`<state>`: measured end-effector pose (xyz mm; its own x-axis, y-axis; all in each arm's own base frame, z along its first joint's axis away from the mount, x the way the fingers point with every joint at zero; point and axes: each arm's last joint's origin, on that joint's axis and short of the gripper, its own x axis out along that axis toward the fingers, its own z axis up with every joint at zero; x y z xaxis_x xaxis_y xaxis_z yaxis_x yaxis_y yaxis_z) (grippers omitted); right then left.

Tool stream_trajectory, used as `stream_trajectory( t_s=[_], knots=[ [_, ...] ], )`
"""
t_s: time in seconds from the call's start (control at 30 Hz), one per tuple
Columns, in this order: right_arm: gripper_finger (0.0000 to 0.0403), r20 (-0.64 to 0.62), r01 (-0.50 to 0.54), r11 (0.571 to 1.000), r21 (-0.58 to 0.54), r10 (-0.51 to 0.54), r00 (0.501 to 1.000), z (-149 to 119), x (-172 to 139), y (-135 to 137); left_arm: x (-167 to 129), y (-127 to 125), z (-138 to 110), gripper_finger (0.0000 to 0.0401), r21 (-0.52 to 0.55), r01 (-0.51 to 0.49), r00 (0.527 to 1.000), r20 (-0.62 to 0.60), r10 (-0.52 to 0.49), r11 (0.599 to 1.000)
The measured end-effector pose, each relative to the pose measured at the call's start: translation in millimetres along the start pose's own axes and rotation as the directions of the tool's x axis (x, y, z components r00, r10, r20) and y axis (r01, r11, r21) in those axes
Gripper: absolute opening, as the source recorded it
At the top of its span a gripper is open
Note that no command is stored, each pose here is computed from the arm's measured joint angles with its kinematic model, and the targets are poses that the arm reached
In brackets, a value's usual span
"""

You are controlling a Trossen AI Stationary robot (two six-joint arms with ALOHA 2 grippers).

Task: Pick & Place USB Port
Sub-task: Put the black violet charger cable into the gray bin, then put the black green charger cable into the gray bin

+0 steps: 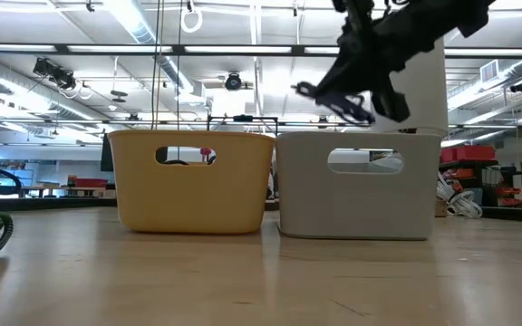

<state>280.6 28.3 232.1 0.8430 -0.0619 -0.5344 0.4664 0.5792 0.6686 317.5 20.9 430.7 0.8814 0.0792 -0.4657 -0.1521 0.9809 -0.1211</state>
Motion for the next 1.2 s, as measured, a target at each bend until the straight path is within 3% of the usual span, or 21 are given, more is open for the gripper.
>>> stream_trajectory(
  t_s=[0.27, 0.43, 0.8, 1.0, 1.2],
  knots=[
    [0.0008, -0.122, 0.09, 0.993, 0.072, -0.081, 0.989, -22, 29, -12, -8, -2, -1, 0.025, 0.012, 0.004, 1.0, -0.009, -0.004, 1.0],
    [0.0016, -0.189, 0.105, 0.993, 0.056, -0.093, 0.978, -30, 35, -16, -9, -1, -2, 0.025, 0.015, -0.001, 1.0, -0.023, 0.001, 1.0],
    [0.0177, -0.231, 0.098, 0.995, 0.02, -0.09, 0.969, -32, 35, -17, -9, -1, -4, 0.025, 0.004, 0.0, 0.999, -0.04, 0.0, 1.0],
    [0.0209, -0.252, 0.054, 0.999, 0.0, -0.052, 0.966, -29, 36, -16, -10, -11, -18, 0.025, -0.114, -0.01, 0.985, -0.173, -0.01, 0.993],
    [0.0212, -0.264, -0.02, 1.0, -0.02, 0.014, 0.964, -19, 37, -16, -17, -36, -44, 0.025, -0.269, -0.103, 0.924, -0.383, -0.007, 0.958]
  ],
)
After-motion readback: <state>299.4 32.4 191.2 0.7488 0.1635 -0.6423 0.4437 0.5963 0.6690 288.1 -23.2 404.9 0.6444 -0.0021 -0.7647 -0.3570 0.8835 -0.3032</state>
